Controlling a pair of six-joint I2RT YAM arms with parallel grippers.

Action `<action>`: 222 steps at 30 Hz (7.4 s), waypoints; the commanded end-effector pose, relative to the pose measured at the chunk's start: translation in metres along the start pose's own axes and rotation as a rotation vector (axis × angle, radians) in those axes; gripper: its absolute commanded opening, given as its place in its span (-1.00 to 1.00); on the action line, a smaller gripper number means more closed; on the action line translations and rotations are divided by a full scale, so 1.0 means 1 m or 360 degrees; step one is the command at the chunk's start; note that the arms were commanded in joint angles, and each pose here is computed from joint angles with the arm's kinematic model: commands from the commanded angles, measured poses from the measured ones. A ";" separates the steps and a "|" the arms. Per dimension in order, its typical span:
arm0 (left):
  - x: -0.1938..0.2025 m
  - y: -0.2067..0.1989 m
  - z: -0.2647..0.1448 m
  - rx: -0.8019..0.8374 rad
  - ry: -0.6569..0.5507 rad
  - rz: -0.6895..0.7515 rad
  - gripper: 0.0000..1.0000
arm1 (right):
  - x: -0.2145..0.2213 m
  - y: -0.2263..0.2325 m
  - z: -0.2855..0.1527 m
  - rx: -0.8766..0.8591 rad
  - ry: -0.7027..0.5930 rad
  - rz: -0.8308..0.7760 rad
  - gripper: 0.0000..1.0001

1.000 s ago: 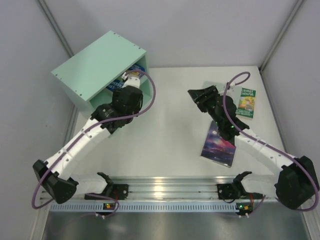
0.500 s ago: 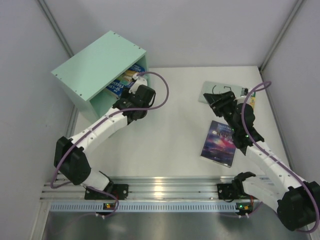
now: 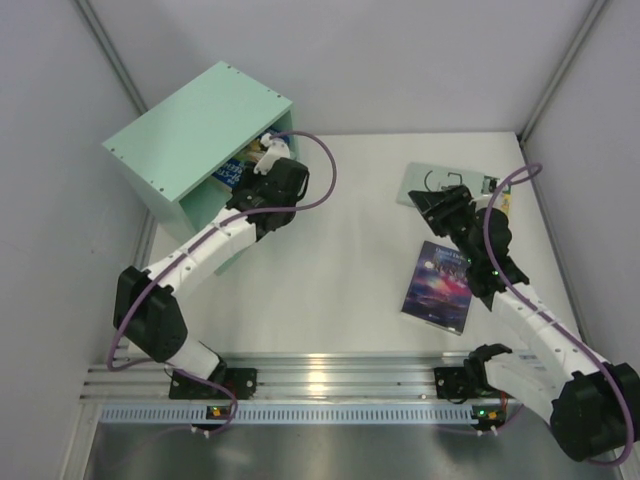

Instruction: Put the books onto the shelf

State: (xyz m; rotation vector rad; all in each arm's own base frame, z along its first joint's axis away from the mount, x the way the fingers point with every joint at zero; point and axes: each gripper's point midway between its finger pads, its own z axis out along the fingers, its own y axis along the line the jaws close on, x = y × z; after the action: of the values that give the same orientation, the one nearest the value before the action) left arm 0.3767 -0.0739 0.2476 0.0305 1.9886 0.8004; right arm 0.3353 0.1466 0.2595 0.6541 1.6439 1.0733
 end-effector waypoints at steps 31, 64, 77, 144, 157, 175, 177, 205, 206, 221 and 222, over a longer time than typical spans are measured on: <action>-0.026 0.012 0.017 -0.0095 -0.0036 -0.0086 -0.43 | -0.015 0.009 0.007 -0.0058 -0.0050 -0.0026 0.02; -0.117 -0.075 0.018 0.0201 -0.0459 0.0402 -1.00 | -0.024 0.013 -0.003 -0.0024 -0.0091 -0.0087 -0.02; -0.112 -0.085 0.039 0.0168 -0.0426 0.0488 -1.00 | -0.035 0.023 -0.006 -0.0027 -0.0124 -0.0114 -0.02; -0.075 -0.071 0.054 0.0234 -0.0183 0.0295 -1.00 | -0.046 0.017 -0.021 -0.0025 -0.0157 -0.0127 -0.03; -0.135 -0.072 -0.065 0.0809 -0.0387 -0.0170 -0.66 | -0.060 -0.020 -0.014 0.0353 -0.0007 -0.0437 0.15; -0.015 -0.168 -0.224 0.2198 -0.0033 -0.0498 0.89 | -0.148 -0.174 0.000 0.0966 0.0076 -0.0416 0.94; -0.006 -0.168 -0.223 0.2197 0.0000 -0.0508 0.89 | -0.159 -0.169 0.018 0.0894 0.0064 -0.0427 0.94; -0.010 -0.094 -0.207 0.1907 -0.0049 -0.0710 0.87 | -0.049 -0.217 0.089 0.0824 -0.0705 0.0775 0.80; -0.012 -0.090 -0.208 0.1905 -0.0062 -0.0714 0.88 | -0.053 -0.219 0.086 0.0841 -0.0791 0.0769 0.80; -0.044 -0.027 -0.211 0.1760 -0.0273 -0.0851 0.88 | -0.034 -0.272 0.107 0.1072 -0.1021 0.0789 0.44; -0.047 -0.022 -0.213 0.1761 -0.0297 -0.0861 0.88 | -0.032 -0.277 0.107 0.1082 -0.1021 0.0789 0.38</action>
State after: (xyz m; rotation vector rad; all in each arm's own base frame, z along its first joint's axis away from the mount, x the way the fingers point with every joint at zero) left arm 0.2400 -0.2317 0.3114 0.2248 1.9669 -0.6827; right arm 0.4780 0.0400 0.0518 1.6908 1.2424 0.6019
